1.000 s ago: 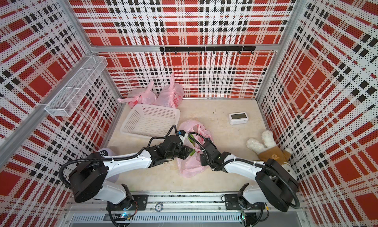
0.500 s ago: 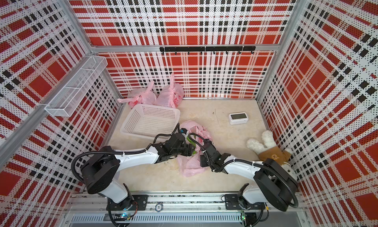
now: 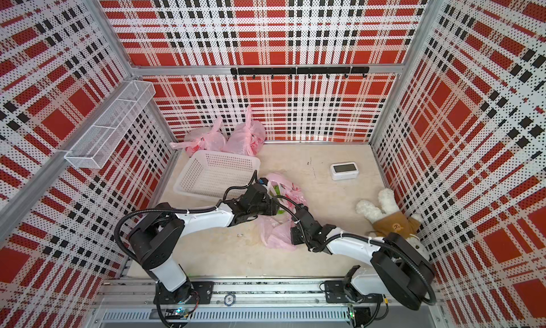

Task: Untie the knot of a plastic bag & take out the apple
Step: Untie the plastic bag at the center of the board.

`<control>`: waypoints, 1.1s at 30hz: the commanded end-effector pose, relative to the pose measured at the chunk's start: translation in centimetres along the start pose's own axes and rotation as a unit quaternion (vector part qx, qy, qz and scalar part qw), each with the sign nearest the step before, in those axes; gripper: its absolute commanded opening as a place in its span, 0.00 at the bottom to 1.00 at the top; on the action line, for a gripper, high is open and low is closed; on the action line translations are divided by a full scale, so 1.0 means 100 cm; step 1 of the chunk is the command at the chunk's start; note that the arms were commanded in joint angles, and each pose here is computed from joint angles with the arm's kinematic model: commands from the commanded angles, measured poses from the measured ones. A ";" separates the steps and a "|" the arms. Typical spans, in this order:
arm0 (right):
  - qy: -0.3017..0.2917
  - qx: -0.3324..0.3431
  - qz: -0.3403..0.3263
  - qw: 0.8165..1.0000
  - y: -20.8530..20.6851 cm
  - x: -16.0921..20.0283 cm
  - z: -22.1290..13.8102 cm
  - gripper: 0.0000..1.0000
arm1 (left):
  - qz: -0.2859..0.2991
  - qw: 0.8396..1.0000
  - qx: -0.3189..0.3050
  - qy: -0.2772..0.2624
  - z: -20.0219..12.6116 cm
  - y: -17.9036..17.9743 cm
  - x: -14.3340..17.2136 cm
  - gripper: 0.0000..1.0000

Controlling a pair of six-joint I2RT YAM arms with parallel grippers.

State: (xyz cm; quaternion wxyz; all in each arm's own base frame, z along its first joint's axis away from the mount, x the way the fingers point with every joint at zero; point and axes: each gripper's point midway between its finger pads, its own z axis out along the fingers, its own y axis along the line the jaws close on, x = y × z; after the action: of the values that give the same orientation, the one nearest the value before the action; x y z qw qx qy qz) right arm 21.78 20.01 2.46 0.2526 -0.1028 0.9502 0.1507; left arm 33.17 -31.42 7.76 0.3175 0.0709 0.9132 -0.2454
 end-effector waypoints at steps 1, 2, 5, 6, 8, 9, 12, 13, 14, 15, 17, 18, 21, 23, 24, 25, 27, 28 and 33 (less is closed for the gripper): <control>0.013 0.028 0.001 1.000 -0.016 0.015 -0.005 0.00 | -0.033 0.999 -0.012 -0.029 -0.007 0.016 -0.022 0.62; 0.012 0.028 0.003 1.000 -0.017 0.015 -0.006 0.00 | -0.040 0.999 -0.009 -0.033 -0.009 0.020 -0.026 0.62; 0.007 0.024 0.007 1.000 -0.014 0.012 -0.008 0.00 | -0.050 0.997 0.011 -0.049 -0.019 0.021 -0.034 0.62; 0.003 0.022 0.008 1.000 -0.013 0.009 -0.009 0.00 | -0.050 0.997 0.024 -0.055 -0.023 0.017 -0.036 0.61; -0.002 0.018 0.007 1.000 -0.009 0.002 -0.013 0.06 | -0.042 0.996 0.053 -0.066 -0.035 0.007 -0.039 0.61; -0.007 0.015 0.006 1.000 -0.006 -0.002 -0.016 0.12 | -0.035 0.995 0.064 -0.068 -0.041 0.002 -0.039 0.61; -0.029 0.007 0.005 1.000 0.001 -0.019 -0.030 0.32 | -0.013 0.994 0.084 -0.074 -0.060 -0.009 -0.034 0.61; -0.037 0.005 0.004 0.999 0.003 -0.025 -0.035 0.34 | -0.008 0.994 0.086 -0.074 -0.066 -0.010 -0.030 0.60; -0.046 0.002 0.002 0.999 0.005 -0.031 -0.040 0.37 | -0.004 0.993 0.086 -0.076 -0.073 -0.010 -0.026 0.59; -0.053 0.000 0.001 0.999 0.006 -0.035 -0.045 0.37 | 0.001 0.994 0.083 -0.077 -0.079 -0.009 -0.022 0.57; -0.065 -0.004 -0.003 0.998 0.010 -0.044 -0.052 0.38 | 0.023 0.994 0.074 -0.077 -0.090 -0.009 -0.011 0.51; -0.068 -0.006 -0.006 0.998 0.013 -0.047 -0.055 0.39 | 0.035 0.994 0.067 -0.075 -0.094 -0.010 -0.006 0.49; -0.066 -0.010 -0.011 0.998 0.016 -0.051 -0.057 0.38 | 0.064 0.995 0.049 -0.063 -0.106 -0.013 0.006 0.46; -0.061 -0.012 -0.012 0.998 0.017 -0.049 -0.053 0.38 | 0.072 0.995 0.045 -0.056 -0.114 -0.013 0.012 0.43; -0.058 -0.012 -0.011 0.998 0.017 -0.047 -0.050 0.38 | 0.076 0.995 0.045 -0.055 -0.118 -0.015 0.013 0.39; -0.055 -0.014 -0.010 0.998 0.017 -0.045 -0.047 0.37 | 0.083 0.994 0.047 -0.054 -0.122 -0.017 0.014 0.34; -0.050 -0.021 -0.005 0.999 0.019 -0.041 -0.043 0.36 | 0.099 0.993 0.042 -0.047 -0.127 -0.022 0.018 0.23; -0.049 -0.024 -0.002 0.998 0.019 -0.040 -0.040 0.36 | 0.102 0.993 0.043 -0.040 -0.126 -0.025 0.022 0.19; -0.050 -0.036 0.006 0.998 0.023 -0.039 -0.032 0.33 | 0.100 0.994 0.051 -0.002 -0.100 -0.043 0.046 0.14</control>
State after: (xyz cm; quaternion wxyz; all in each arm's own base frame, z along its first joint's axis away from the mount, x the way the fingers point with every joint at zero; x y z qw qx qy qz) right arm 22.59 20.62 7.52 0.2857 -0.1018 0.9376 0.1704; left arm 22.90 -29.46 14.65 0.3540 0.1824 0.8765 -0.2704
